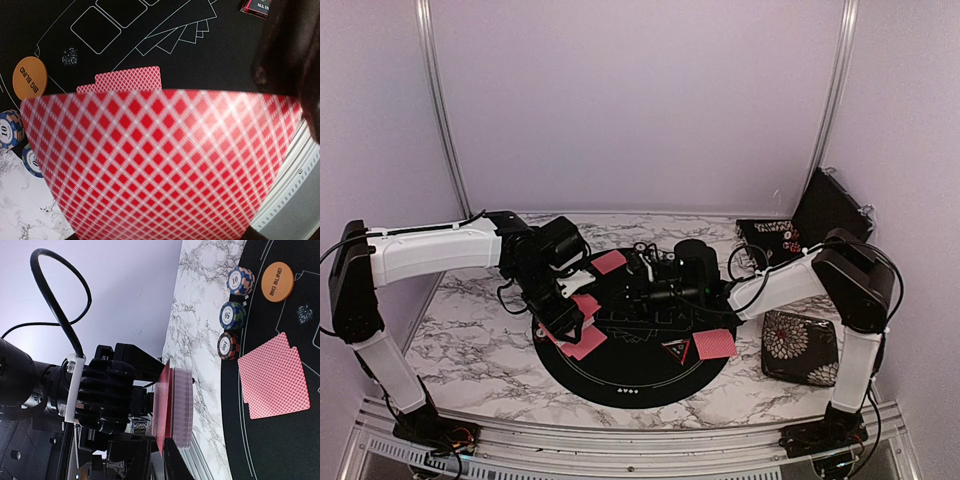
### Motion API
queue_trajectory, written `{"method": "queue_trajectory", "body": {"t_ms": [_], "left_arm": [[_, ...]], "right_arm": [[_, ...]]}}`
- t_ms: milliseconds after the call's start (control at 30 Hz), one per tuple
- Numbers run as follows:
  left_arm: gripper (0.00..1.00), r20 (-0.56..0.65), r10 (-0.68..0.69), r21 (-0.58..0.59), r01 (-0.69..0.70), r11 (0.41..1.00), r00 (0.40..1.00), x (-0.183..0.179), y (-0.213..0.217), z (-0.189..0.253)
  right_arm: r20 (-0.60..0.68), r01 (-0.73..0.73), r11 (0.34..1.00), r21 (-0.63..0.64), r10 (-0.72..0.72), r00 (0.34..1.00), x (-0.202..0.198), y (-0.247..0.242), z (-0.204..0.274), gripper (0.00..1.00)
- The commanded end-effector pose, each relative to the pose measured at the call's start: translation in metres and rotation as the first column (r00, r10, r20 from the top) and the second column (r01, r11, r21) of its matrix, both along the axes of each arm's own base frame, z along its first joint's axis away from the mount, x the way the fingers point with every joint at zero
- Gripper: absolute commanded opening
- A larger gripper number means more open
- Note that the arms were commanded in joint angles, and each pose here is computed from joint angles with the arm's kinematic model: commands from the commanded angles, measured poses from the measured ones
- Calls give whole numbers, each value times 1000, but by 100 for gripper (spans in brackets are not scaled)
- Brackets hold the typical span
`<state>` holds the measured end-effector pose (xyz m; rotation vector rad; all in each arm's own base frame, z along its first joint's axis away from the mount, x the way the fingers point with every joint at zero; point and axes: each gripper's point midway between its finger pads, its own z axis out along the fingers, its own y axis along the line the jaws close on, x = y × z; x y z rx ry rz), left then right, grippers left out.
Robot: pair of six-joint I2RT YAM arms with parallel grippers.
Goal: Distribute texas hold em gaming equipment
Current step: Pick up the poker card from the face-down deck piles.
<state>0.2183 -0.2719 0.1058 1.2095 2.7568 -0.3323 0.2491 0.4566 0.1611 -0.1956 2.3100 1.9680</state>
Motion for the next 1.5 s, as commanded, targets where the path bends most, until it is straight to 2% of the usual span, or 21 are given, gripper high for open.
{"method": "queue_trajectory", "body": {"t_ms": [0,200,467,867,1167,1467], "left_arm": [[55,8,-4,-25,4,1000,1000,-1,-2,6],[55,4,-5,-25,5,1000,1000,-1,-1,5],[55,5,-4,-25,4,1000,1000,-1,-1,5],[55,1,-5,-24,5,1000,1000,-2,-1,4],[55,1,-4,-22,4,1000,1000,-1,-1,3],[55,3,-5,-26,5,1000,1000,-2,-2,4]], "right_arm": [[4,-11,1000,11,11,1000,-2,4,-1,9],[-2,-15,1000,7,15,1000,-3,5,-5,10],[-6,-21,1000,-3,21,1000,-4,8,-11,17],[-5,-36,999,3,36,999,-5,15,-11,18],[-6,-45,999,4,45,999,-5,19,-11,16],[-7,-35,999,1,35,999,-3,16,-10,7]]}}
